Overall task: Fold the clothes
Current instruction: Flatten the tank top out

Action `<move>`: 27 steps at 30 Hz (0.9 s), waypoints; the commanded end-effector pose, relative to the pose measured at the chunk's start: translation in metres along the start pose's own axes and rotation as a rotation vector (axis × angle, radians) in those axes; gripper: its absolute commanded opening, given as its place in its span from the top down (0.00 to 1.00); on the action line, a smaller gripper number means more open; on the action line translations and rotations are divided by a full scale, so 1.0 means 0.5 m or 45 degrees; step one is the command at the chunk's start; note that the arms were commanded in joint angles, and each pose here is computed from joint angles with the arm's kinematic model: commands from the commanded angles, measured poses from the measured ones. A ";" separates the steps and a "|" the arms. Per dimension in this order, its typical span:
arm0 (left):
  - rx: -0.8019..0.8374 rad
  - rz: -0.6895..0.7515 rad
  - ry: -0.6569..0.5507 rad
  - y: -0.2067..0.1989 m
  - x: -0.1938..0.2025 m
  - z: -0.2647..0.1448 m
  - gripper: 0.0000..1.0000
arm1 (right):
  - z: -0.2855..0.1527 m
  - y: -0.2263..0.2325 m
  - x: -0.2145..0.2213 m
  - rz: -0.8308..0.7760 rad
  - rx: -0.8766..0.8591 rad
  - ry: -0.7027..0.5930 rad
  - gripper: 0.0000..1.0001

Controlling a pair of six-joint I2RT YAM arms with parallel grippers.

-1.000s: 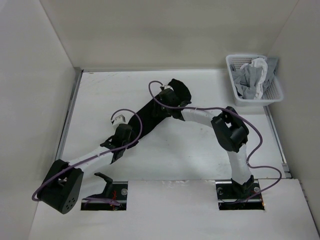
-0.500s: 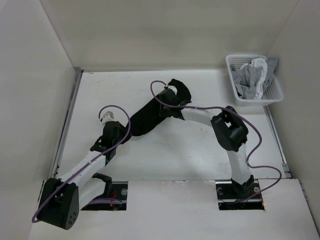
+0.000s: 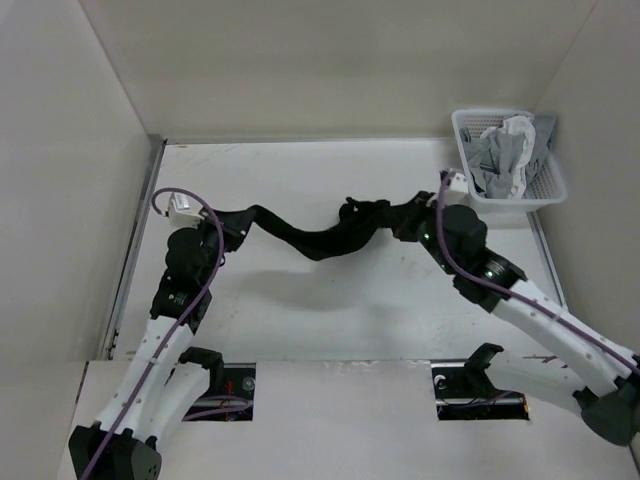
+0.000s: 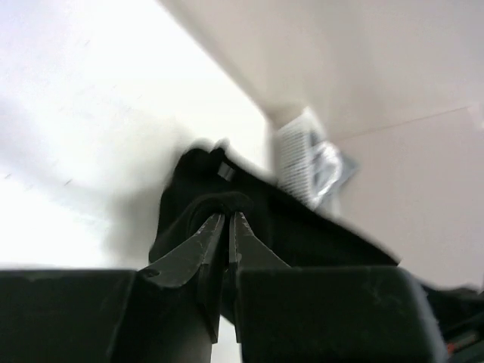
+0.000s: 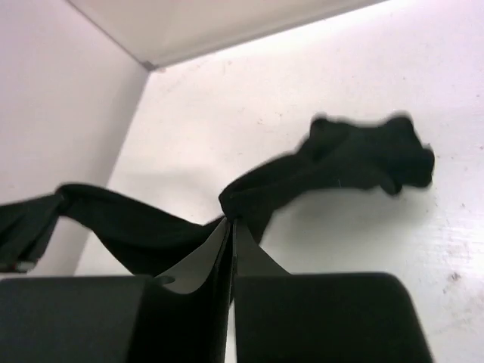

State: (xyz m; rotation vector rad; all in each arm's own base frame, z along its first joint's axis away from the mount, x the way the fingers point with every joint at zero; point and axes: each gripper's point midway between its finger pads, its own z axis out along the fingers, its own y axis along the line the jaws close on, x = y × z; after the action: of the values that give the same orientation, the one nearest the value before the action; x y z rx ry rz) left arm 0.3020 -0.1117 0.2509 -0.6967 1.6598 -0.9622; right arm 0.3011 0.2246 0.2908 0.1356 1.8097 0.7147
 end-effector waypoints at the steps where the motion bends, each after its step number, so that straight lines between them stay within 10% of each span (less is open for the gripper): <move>1: 0.133 -0.083 -0.082 -0.089 -0.058 -0.017 0.99 | -0.054 -0.025 0.011 0.052 0.005 -0.014 0.96; 12: 0.325 -0.280 -0.172 -0.264 -0.214 0.182 1.00 | 0.191 0.041 -0.242 0.087 -0.152 -0.144 0.98; 19: 0.635 -0.187 -0.314 -0.476 -0.365 0.072 1.00 | 0.118 0.166 -0.462 0.034 -0.302 -0.384 0.97; 27: 0.454 -0.260 -0.193 -0.281 -0.210 0.037 0.99 | 0.075 -0.051 -0.045 0.242 -0.090 -0.105 0.94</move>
State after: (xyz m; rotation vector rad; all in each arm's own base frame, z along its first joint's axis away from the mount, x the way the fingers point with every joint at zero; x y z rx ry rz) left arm 0.3364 -0.0937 0.5008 -0.5786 1.1035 -1.2783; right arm 0.3512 0.2061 0.3983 0.1720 1.5207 0.9136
